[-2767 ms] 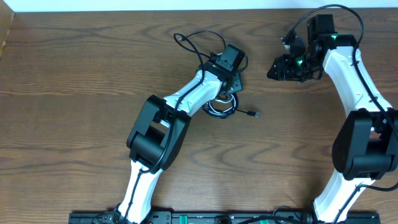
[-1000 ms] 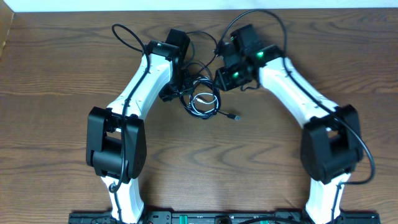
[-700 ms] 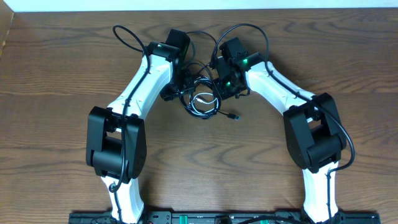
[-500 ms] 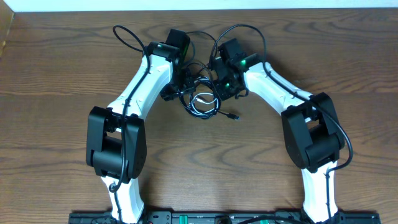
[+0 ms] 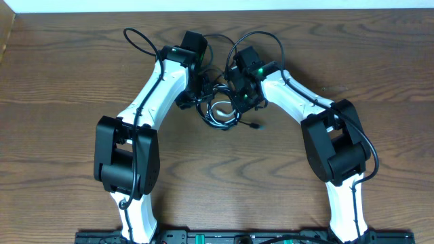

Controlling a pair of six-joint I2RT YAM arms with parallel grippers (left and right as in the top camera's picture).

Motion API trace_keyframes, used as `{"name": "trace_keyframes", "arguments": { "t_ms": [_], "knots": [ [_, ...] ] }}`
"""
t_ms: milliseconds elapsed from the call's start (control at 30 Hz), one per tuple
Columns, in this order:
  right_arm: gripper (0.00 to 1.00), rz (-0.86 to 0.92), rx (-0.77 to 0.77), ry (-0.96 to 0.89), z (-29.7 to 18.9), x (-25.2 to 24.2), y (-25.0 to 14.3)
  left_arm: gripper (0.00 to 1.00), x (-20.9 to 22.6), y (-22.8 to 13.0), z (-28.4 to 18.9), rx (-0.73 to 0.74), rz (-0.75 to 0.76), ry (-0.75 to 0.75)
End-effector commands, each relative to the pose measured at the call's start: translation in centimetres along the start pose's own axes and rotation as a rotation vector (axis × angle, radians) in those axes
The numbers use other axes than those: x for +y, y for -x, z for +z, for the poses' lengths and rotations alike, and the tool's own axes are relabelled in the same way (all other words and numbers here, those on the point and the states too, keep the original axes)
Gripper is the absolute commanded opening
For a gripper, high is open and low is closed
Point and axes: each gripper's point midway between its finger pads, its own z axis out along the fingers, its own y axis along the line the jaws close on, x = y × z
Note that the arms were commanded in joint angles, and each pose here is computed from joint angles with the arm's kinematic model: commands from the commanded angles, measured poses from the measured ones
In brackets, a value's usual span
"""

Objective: Untangle cables

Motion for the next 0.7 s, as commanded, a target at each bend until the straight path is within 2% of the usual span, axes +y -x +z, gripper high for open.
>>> {"name": "trace_keyframes", "arguments": {
  "t_ms": [0,100,200,333,433,567,667],
  "knots": [
    [0.09,-0.023,0.042,-0.048,1.2,-0.8,-1.0,0.53,0.2,-0.3,0.6,0.017,0.006,0.01],
    [0.01,-0.004,0.051,-0.087,1.2,-1.5,-1.2,0.53,0.1,-0.2,0.6,0.013,-0.002,0.007],
    [0.01,0.021,0.062,-0.102,0.7,-1.8,-1.5,0.53,-0.1,0.0,0.6,0.004,-0.02,0.001],
    [0.01,0.026,0.036,-0.07,-2.1,-1.1,-1.0,0.53,-2.1,0.6,0.5,-0.003,-0.01,-0.101],
    [0.01,0.004,-0.02,-0.009,-5.0,-0.1,0.0,0.54,-4.6,1.0,0.1,-0.007,0.034,-0.23],
    [0.01,-0.042,-0.093,0.113,-8.4,1.3,1.0,0.61,-8.2,1.1,-1.1,-0.001,0.122,-0.425],
    [0.01,-0.076,-0.111,0.221,-9.8,2.5,0.8,0.69,-9.3,1.1,-1.7,0.004,0.139,-0.49]
  ]
}}
